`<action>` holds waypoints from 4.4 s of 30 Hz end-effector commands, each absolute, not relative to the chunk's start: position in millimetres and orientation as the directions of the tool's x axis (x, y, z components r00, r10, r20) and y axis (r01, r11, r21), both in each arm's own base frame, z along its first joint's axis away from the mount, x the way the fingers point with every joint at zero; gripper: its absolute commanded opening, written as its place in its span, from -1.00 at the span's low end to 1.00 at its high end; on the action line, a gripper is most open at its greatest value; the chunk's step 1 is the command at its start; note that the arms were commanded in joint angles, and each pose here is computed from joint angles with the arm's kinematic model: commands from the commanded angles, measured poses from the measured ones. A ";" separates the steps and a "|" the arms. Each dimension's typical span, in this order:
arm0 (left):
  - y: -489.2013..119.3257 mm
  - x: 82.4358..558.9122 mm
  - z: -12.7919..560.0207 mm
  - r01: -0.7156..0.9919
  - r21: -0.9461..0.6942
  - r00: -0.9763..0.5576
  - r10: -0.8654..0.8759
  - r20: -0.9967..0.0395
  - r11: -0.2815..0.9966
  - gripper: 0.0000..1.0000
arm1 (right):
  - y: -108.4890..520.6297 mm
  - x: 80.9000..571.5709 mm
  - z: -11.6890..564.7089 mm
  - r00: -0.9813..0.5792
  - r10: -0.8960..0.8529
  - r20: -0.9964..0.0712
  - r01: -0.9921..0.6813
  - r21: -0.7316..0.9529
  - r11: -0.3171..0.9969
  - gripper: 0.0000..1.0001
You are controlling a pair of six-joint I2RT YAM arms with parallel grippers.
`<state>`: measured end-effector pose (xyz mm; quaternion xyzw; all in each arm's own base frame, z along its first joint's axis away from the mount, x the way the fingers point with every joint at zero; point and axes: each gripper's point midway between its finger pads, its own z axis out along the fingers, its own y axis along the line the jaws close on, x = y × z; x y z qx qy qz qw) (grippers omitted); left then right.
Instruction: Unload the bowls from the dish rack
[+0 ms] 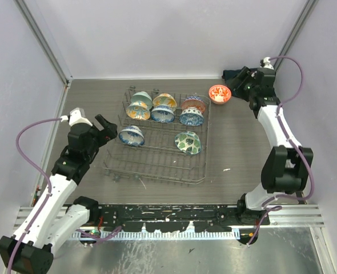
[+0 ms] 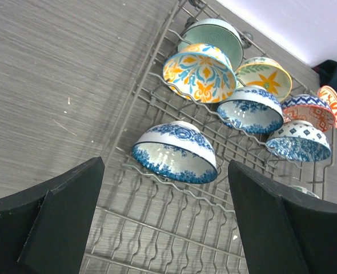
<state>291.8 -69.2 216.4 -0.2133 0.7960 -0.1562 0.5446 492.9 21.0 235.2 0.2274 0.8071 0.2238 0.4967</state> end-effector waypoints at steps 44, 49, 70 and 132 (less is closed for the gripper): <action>-59.2 297.6 248.8 -0.145 -0.453 -0.143 -0.472 -0.870 0.880 0.96 | 333.2 324.9 283.7 -0.057 -0.169 -0.984 -0.521 -0.115 0.845 0.40; -51.8 299.6 241.1 -0.199 -0.444 -0.138 -0.474 -0.870 0.874 0.96 | 363.9 297.7 254.8 -0.031 -0.269 -0.963 -0.592 -0.199 0.781 0.37; -32.5 288.5 245.2 -0.288 -0.457 -0.093 -0.499 -0.861 0.842 0.96 | 437.5 320.1 179.1 -0.061 -0.484 -0.873 -0.602 -0.354 0.715 0.08; -7.8 268.7 251.0 -0.337 -0.519 0.042 -0.538 -0.842 0.786 0.96 | 397.0 330.9 286.7 0.056 -0.192 -0.980 -0.458 -0.196 0.867 -0.99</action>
